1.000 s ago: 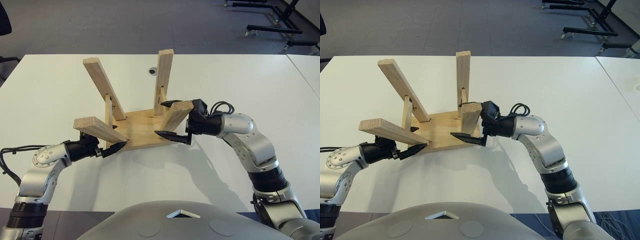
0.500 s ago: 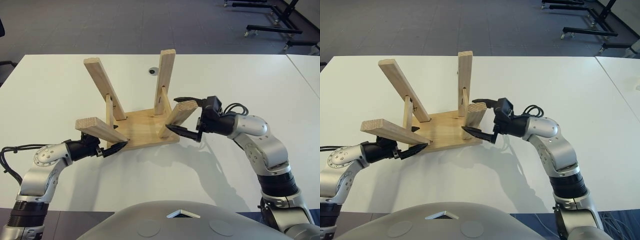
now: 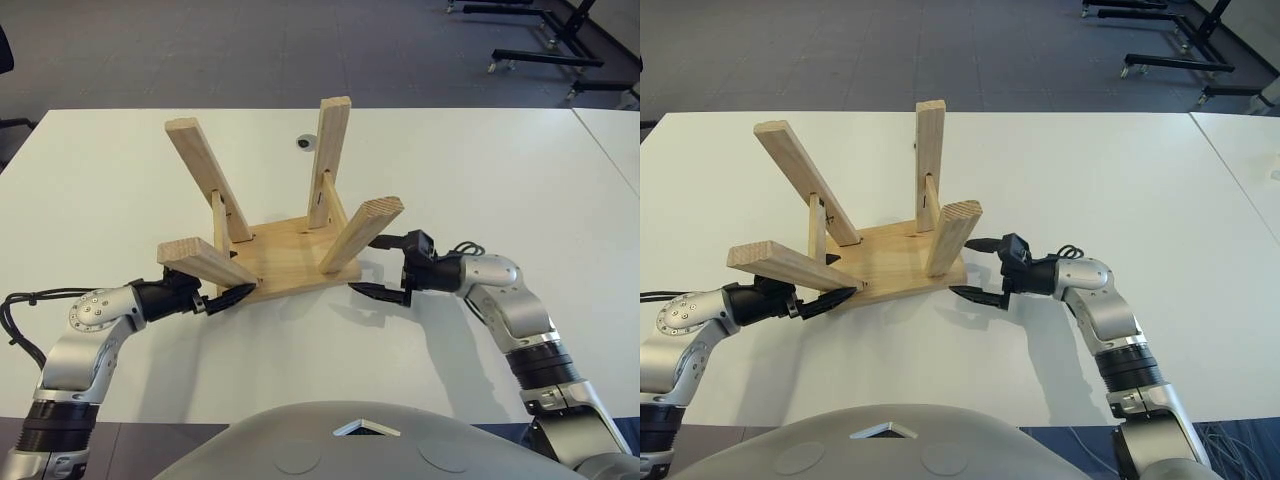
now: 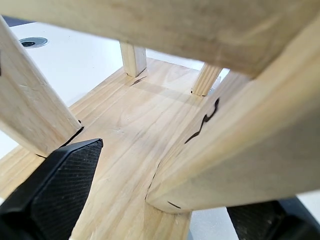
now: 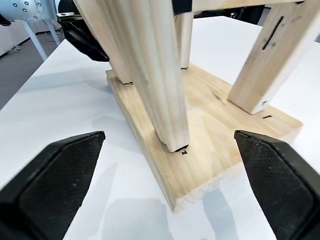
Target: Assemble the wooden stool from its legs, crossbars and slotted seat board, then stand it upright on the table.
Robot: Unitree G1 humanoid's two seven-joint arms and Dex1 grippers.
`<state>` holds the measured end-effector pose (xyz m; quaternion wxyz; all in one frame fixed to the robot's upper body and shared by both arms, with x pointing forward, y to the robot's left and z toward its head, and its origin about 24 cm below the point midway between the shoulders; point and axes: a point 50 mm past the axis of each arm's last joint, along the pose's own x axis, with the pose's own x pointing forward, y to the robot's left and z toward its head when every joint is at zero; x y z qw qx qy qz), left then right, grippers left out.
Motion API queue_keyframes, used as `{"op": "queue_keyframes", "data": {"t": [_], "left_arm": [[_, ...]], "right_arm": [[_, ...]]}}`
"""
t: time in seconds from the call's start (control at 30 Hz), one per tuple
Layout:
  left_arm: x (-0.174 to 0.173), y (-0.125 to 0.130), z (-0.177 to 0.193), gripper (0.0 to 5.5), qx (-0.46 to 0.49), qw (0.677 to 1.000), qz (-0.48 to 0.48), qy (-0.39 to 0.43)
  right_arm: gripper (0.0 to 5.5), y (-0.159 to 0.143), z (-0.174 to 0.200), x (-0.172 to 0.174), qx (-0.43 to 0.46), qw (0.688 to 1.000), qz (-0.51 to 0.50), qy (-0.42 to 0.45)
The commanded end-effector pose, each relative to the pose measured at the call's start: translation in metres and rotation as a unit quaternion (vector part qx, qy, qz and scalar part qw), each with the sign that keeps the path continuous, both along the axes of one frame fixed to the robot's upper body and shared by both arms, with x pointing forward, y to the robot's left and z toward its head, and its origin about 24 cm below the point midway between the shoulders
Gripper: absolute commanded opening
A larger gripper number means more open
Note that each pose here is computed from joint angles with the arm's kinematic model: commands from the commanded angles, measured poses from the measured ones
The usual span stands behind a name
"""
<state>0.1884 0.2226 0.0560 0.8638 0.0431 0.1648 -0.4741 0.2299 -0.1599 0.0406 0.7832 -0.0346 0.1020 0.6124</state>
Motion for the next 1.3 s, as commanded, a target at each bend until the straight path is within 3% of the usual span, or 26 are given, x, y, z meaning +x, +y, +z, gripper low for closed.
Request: {"op": "queue_keyframes", "data": {"t": [0.03, 0.2, 0.7, 0.8, 1.07, 1.2, 1.3], "left_arm": [[-0.001, -0.001, -0.001, 3.91, 0.016, 1.000, -0.015, 0.004], [-0.007, -0.002, -0.010, 3.67, 0.041, 0.998, -0.036, 0.026], [-0.004, -0.002, -0.011, 1.47, 0.046, 0.998, -0.042, 0.013], [-0.002, -0.001, -0.012, 1.44, 0.043, 0.998, -0.046, 0.007], [-0.008, -0.007, -0.001, 1.41, 0.008, 0.996, -0.086, 0.025], [-0.033, -0.016, 0.018, 1.41, -0.034, 0.977, -0.178, 0.114], [-0.062, -0.028, 0.028, 1.41, -0.067, 0.947, -0.242, 0.198]], "right_arm": [[4.77, 0.005, -0.002, 0.001, -0.010, 1.000, 0.018, -0.017], [4.74, 0.013, 0.000, 0.004, -0.007, 0.999, 0.034, -0.029], [2.14, 0.029, 0.015, 0.003, 0.006, 0.998, 0.048, -0.039], [1.59, 0.031, 0.020, 0.004, 0.016, 0.998, 0.049, -0.037], [1.33, 0.027, 0.027, -0.007, 0.012, 0.997, 0.081, 0.004], [1.18, 0.012, 0.033, -0.036, 0.014, 0.991, 0.104, 0.081], [1.15, -0.019, 0.024, -0.059, 0.021, 0.979, 0.114, 0.169]]}}
